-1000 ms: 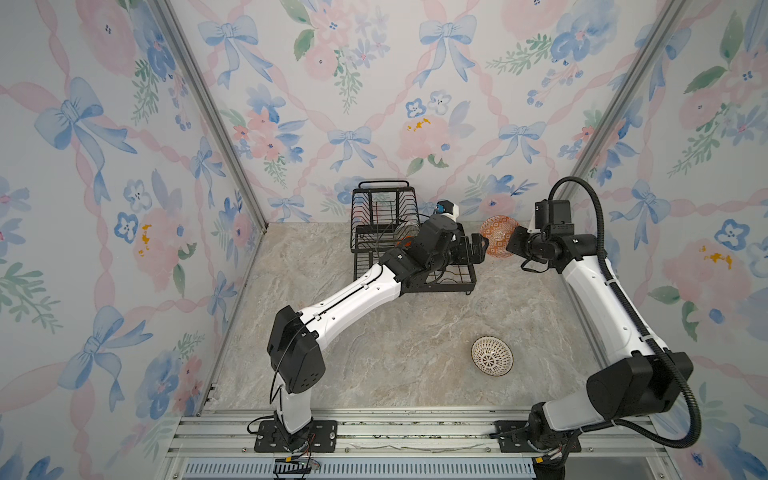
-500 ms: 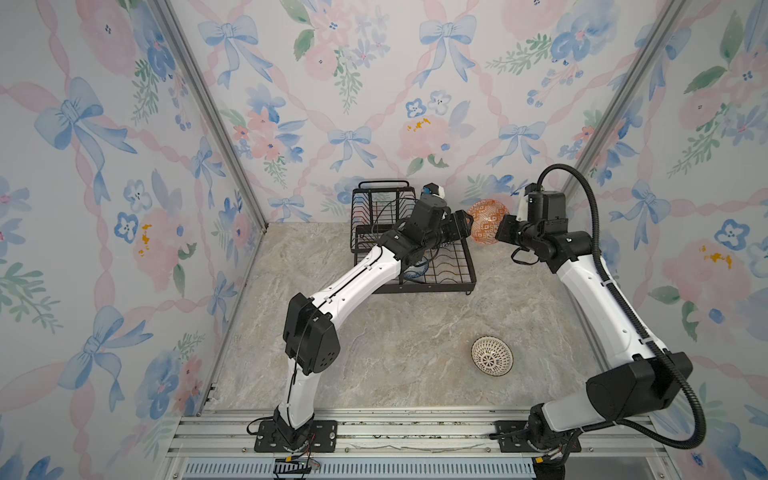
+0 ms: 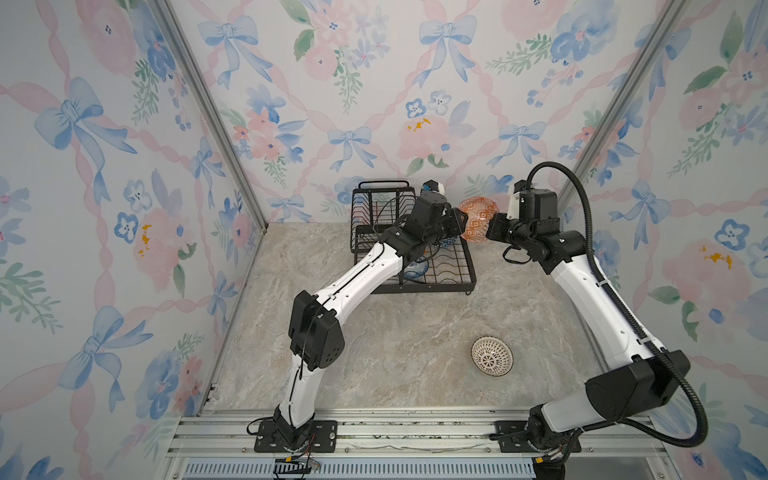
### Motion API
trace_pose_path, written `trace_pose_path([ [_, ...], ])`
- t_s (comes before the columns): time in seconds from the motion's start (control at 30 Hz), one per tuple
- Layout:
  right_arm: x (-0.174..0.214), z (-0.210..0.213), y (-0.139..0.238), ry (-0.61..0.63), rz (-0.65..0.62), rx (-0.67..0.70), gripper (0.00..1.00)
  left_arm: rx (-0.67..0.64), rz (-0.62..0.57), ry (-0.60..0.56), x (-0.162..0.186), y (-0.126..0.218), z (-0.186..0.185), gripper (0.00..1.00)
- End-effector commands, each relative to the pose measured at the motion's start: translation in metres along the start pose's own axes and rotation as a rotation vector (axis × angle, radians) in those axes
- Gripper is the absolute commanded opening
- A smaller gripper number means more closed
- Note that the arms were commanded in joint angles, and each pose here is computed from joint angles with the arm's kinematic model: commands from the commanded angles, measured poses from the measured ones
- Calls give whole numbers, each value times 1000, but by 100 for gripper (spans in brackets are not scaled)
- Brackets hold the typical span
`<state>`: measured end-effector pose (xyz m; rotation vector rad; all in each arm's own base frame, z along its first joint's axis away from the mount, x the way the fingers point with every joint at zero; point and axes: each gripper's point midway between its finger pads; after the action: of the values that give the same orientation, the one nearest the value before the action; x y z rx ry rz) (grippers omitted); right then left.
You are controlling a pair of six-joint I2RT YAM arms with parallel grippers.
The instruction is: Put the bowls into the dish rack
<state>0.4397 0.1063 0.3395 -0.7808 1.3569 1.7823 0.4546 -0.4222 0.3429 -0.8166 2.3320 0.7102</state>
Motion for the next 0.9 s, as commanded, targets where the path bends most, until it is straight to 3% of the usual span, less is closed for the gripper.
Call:
trace_pose_path([
  [0.0, -9, 1, -1, -18, -43, 15, 0, 4, 17, -9, 5, 1, -1, 31],
  [0.57, 10, 1, -8, -50, -2, 70, 6, -4, 44, -1, 16, 11, 1, 0],
  [0.87, 15, 4, -11, -59, 13, 72, 16, -21, 17, -6, 9, 22, 2, 0],
])
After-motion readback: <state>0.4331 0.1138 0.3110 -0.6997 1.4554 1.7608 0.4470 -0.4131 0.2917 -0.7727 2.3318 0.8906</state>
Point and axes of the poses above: each gripper's point midway between its finger pads, its own y axis back along the fingers, its own z axis along the line the jaws close on, x = y × z, and after that the axes turned 1 degree about y, right-handed
